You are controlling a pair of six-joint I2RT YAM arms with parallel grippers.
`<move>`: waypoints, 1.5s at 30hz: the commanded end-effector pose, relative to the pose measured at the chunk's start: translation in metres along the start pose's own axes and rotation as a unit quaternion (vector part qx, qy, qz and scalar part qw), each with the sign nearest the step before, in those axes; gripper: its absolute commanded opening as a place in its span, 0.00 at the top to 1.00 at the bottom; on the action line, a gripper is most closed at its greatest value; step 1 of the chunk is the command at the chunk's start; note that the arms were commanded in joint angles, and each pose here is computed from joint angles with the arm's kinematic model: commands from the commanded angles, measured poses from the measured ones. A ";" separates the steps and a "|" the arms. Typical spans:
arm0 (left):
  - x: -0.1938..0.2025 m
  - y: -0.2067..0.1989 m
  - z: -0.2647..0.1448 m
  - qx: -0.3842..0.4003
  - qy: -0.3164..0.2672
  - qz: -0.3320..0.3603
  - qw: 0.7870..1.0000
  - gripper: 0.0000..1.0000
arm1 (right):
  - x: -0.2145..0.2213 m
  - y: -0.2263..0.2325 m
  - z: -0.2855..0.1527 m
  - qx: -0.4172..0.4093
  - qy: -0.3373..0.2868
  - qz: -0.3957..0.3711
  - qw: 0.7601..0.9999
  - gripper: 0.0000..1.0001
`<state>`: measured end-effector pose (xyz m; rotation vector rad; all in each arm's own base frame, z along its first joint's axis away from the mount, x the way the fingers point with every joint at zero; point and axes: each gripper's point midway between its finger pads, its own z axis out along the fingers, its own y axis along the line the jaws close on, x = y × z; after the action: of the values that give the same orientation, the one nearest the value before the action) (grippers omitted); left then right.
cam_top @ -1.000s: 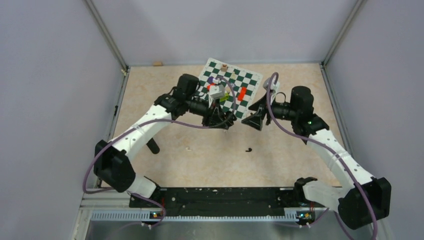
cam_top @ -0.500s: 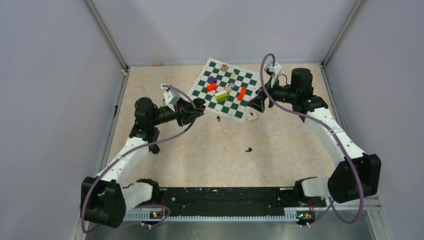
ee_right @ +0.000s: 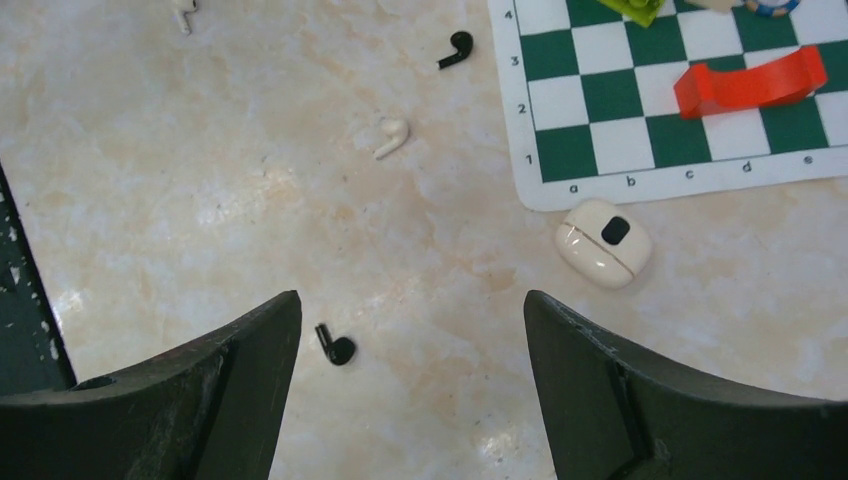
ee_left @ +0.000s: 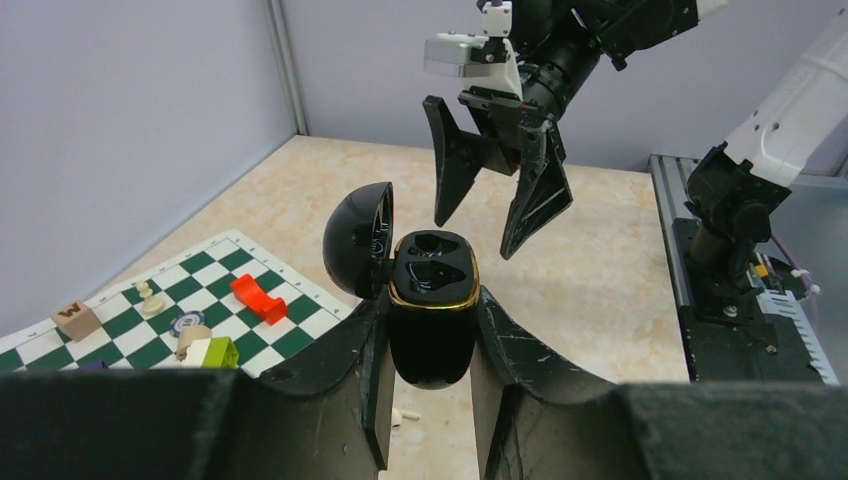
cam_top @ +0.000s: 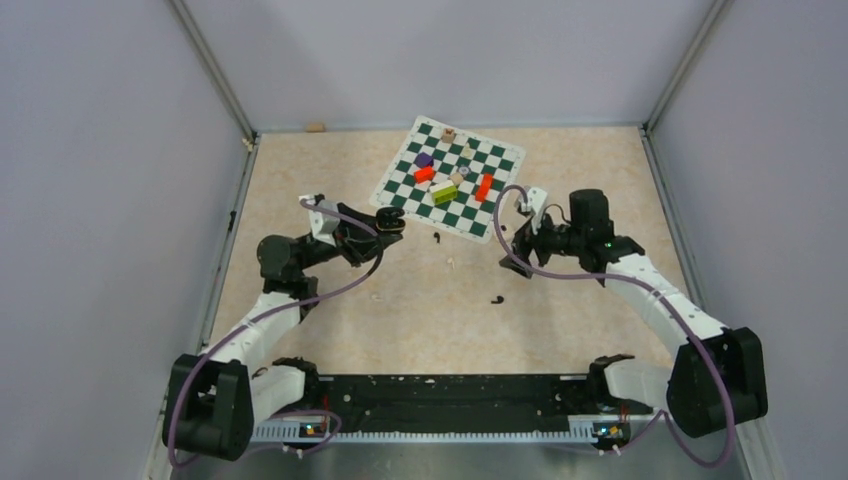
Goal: Insert the wireless bluetooth earbuds into the charging case
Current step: Pick up the earbud from the center of the board.
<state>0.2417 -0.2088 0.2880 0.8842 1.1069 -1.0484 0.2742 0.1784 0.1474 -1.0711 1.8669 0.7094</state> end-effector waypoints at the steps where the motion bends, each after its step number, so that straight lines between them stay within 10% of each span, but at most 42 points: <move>1: -0.012 -0.006 -0.004 0.027 0.011 0.015 0.999 1.00 | -0.052 -0.017 0.015 0.047 -0.073 -0.086 0.992 0.20; 10: 0.012 -0.014 -0.030 0.085 0.140 0.020 0.986 1.00 | -0.054 -0.045 0.094 0.044 0.067 0.047 0.996 0.49; 24: 0.010 0.009 -0.024 -0.016 0.035 0.054 0.998 1.00 | 0.050 -0.009 0.035 0.048 0.205 0.015 0.977 0.49; 45: 0.012 -0.002 -0.022 -0.004 0.040 0.058 0.998 1.00 | 0.113 0.044 0.049 -0.076 0.280 0.084 0.953 0.68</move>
<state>0.2384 -0.1910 0.2610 0.9651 1.1620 -0.9485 0.2394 0.1798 0.0263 -1.2322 2.4749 0.6028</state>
